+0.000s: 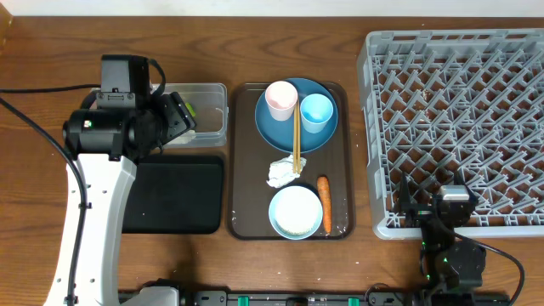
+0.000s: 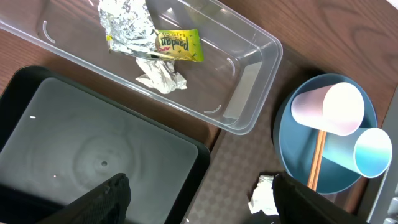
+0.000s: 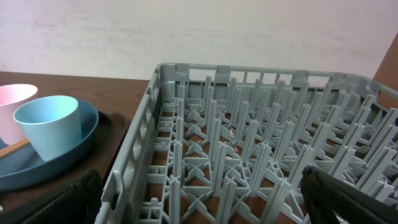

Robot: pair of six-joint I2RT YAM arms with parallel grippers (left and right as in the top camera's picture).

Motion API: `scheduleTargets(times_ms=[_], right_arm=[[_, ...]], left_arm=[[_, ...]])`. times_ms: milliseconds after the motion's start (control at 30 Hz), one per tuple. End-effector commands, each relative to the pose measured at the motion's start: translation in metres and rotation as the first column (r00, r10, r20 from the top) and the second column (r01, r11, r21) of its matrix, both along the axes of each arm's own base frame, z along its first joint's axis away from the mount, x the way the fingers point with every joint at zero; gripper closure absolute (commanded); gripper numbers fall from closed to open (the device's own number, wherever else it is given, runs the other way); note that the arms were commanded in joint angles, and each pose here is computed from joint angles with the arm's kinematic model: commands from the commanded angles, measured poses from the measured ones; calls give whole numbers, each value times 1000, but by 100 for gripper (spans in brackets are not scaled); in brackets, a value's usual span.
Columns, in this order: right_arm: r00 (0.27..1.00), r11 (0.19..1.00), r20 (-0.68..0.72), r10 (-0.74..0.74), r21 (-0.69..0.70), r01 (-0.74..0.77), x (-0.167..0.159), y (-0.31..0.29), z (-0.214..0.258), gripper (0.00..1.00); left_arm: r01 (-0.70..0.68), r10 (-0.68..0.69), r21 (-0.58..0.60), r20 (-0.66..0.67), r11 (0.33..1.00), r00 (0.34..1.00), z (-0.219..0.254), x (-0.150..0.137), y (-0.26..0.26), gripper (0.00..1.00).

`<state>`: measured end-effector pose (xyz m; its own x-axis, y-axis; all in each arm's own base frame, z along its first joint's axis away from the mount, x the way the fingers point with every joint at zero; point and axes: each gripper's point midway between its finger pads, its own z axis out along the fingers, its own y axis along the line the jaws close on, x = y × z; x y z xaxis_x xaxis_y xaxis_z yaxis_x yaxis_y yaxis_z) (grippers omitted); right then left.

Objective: Sort waste into correct bins and load items into the dishwasher rack

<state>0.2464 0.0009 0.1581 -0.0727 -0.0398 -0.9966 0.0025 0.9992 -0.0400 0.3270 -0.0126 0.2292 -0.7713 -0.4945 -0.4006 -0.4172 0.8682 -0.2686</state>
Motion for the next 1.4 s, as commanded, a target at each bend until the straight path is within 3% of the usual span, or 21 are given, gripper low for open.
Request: scheduleTargets(times_ms=[0, 833, 1367], right_arm=[[1000, 1000, 0, 6, -5, -6, 0, 2, -1, 1], [1000, 1000, 0, 6, -5, -6, 0, 2, -1, 1], [1000, 1000, 0, 6, -5, -6, 0, 2, -1, 1]], left_arm=[[8, -8, -4, 22, 1000, 1000, 8, 0, -2, 24], [12, -12, -4, 16, 1000, 1000, 3, 5, -3, 25], [223, -221, 9, -94, 975, 971, -39, 15, -70, 25]])
